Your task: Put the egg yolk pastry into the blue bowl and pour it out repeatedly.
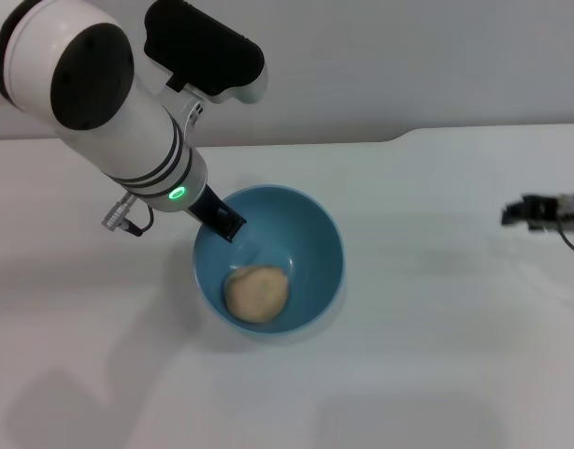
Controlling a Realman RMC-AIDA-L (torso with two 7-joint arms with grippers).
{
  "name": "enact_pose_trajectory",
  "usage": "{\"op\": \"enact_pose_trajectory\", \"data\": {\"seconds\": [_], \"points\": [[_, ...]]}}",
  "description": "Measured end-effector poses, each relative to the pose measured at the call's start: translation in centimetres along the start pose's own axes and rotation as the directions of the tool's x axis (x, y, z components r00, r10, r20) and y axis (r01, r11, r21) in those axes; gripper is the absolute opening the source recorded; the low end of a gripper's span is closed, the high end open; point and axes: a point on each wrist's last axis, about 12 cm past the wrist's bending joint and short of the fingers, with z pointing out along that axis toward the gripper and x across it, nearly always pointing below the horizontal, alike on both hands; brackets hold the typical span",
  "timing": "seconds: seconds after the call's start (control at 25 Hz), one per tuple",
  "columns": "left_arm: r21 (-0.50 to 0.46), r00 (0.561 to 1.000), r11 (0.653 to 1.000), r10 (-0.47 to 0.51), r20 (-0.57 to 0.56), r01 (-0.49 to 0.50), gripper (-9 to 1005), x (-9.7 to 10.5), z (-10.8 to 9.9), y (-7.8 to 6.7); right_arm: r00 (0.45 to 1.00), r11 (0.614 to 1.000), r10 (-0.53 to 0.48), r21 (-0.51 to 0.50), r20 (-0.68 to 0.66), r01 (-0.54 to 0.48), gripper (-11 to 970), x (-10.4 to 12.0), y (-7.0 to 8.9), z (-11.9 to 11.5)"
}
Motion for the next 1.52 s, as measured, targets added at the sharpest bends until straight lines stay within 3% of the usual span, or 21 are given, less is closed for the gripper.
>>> {"op": "enact_pose_trajectory", "data": {"seconds": [0.2,0.4,0.56,0.72,0.84,0.96,1.0,1.08,1.2,1.32,1.52], "points": [[0.0,1.0,1.0,-0.013,0.011,0.013,2,0.0,0.1,0.1,0.976,0.991,-0.131,0.055,0.174,0.124,336,-1.7,2.9,-0.8],[0.0,0.999,0.999,-0.032,0.025,0.032,3,-0.1,0.1,0.2,0.914,0.957,-0.244,0.231,0.326,0.173,336,-2.2,5.1,-1.0],[-0.001,0.998,0.999,-0.045,0.031,0.045,3,-0.1,0.1,0.3,0.886,0.934,-0.286,0.314,0.365,0.172,336,-1.3,6.9,0.1],[-0.003,0.998,0.999,-0.049,0.036,0.049,3,-0.1,0.1,0.4,0.886,0.937,-0.286,0.3,0.363,0.18,336,-0.8,7.7,0.4],[-0.012,0.997,0.999,-0.045,0.069,0.046,2,-0.4,0.1,0.5,0.885,0.939,-0.29,0.288,0.364,0.189,336,-0.6,7.7,-0.1],[-0.008,0.991,0.999,-0.049,0.121,0.05,2,-0.5,0.3,0.5,0.891,0.945,-0.259,0.29,0.374,0.152,336,-0.2,6.5,-0.8],[-0.003,0.987,1.0,-0.03,0.155,0.031,3,-0.4,0.5,-0.3,0.896,0.946,-0.236,0.299,0.375,0.124,336,0.1,5.6,-1.2],[-0.001,0.986,1.0,-0.018,0.168,0.018,3,-0.3,0.6,-0.7,0.899,0.947,-0.221,0.302,0.377,0.106,336,0.2,5.1,-1.4],[0.013,0.975,1.0,0.02,0.223,-0.024,3,-0.1,1.1,-2.7,0.904,0.95,-0.188,0.304,0.384,0.069,336,0.6,4.1,-2.0],[0.032,0.957,0.999,0.025,0.288,-0.036,2,0.1,1.7,-4.3,0.904,0.949,-0.185,0.308,0.385,0.063,337,1.0,3.8,-2.7],[0.069,0.916,0.997,-0.003,0.401,-0.027,2,0.9,2.3,-5.5,0.908,0.947,-0.179,0.317,0.379,0.054,337,1.3,3.6,-3.4]]}}
